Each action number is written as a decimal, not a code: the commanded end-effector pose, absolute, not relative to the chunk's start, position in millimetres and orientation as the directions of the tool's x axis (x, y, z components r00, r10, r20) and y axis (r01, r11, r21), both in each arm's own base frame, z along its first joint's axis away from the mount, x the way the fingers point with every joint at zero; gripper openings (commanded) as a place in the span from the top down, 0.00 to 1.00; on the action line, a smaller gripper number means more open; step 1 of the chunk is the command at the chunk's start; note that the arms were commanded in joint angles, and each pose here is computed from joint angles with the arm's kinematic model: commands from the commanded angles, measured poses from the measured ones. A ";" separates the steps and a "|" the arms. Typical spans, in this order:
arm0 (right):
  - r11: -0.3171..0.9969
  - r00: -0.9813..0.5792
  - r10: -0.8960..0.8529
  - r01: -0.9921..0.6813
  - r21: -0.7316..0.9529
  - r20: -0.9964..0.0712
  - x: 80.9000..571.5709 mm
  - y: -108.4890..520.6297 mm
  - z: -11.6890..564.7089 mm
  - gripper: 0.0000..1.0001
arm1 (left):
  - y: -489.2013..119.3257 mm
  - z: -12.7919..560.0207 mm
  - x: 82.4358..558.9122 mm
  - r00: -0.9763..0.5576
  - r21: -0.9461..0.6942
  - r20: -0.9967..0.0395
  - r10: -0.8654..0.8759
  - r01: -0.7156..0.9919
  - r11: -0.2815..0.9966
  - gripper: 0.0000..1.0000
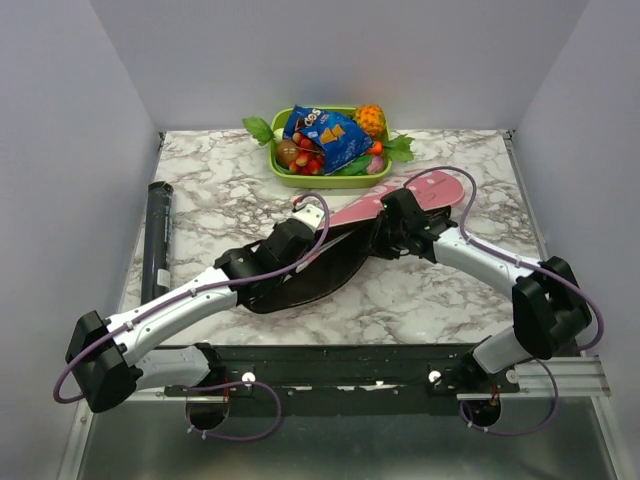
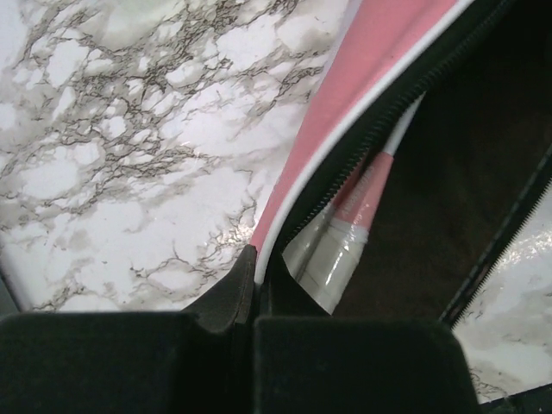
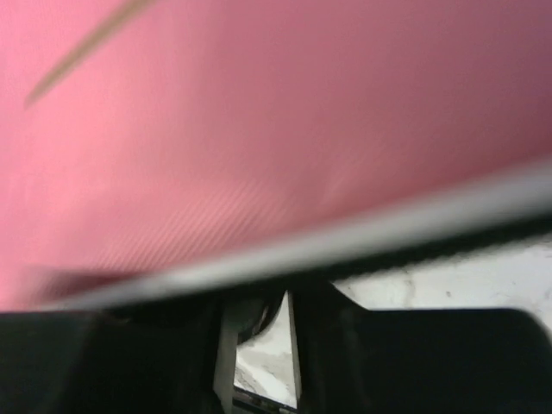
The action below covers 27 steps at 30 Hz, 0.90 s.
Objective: Pack up the badminton gear
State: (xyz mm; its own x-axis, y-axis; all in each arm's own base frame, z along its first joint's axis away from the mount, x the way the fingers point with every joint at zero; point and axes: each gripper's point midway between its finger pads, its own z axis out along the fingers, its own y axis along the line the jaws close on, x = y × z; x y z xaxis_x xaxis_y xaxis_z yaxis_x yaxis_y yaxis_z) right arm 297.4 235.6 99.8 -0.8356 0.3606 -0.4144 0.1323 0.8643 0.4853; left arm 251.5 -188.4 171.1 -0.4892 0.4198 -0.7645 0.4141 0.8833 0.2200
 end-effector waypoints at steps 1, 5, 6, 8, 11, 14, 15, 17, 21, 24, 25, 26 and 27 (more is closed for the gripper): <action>0.823 -0.889 0.259 -0.001 0.568 -0.377 286.8 265.6 106.9 0.54 | -192.6 162.1 255.0 -0.488 0.195 -0.778 0.396 0.411 0.891 1.00; 0.852 -0.908 0.189 -0.037 0.522 -0.374 265.2 250.1 112.7 0.47 | -182.0 155.2 249.4 -0.500 0.215 -0.759 0.417 0.412 0.885 1.00; 0.859 -0.909 0.180 -0.041 0.510 -0.377 260.4 245.2 114.1 0.46 | -180.2 153.8 248.3 -0.502 0.220 -0.754 0.423 0.413 0.883 1.00; 0.875 -0.903 0.179 -0.036 0.482 -0.392 246.1 228.8 121.1 0.46 | -175.5 149.7 246.6 -0.510 0.239 -0.738 0.442 0.415 0.878 1.00; 0.913 -0.867 0.218 0.019 0.408 -0.447 240.6 198.4 126.7 0.43 | -168.8 144.0 244.2 -0.525 0.264 -0.713 0.464 0.412 0.872 1.00; 0.943 -0.793 0.268 0.101 0.316 -0.547 251.1 162.1 135.7 0.35 | -166.9 144.4 242.1 -0.529 0.265 -0.708 0.468 0.415 0.870 1.00; 0.947 -0.784 0.278 0.128 0.294 -0.555 255.9 154.0 134.1 0.35 | -166.0 144.8 242.2 -0.528 0.265 -0.710 0.466 0.412 0.872 1.00; 0.947 -0.769 0.308 0.195 0.254 -0.559 267.3 134.9 129.8 0.35 | -164.5 144.0 242.9 -0.529 0.273 -0.705 0.472 0.412 0.869 1.00; 0.948 -0.769 0.319 0.270 0.171 -0.554 288.1 111.9 123.4 0.38 | -153.5 137.6 249.5 -0.549 0.337 -0.669 0.502 0.378 0.862 1.00; 0.944 -0.776 0.308 0.320 0.078 -0.551 297.3 90.4 114.8 0.41 | -131.0 127.7 261.2 -0.600 0.444 -0.595 0.535 0.309 0.841 1.00; 0.940 -0.768 0.310 0.336 0.059 -0.561 302.3 82.4 116.9 0.42 | -123.9 125.5 264.3 -0.616 0.475 -0.574 0.540 0.287 0.832 1.00; 0.938 -0.771 0.309 0.344 0.044 -0.557 304.6 78.3 114.6 0.42 | -116.8 117.1 265.7 -0.645 0.508 -0.532 0.548 0.274 0.817 1.00; 0.935 -0.767 0.312 0.354 0.037 -0.561 306.7 74.5 115.0 0.42 | -112.8 120.7 271.0 -0.657 0.525 -0.533 0.533 0.237 0.817 1.00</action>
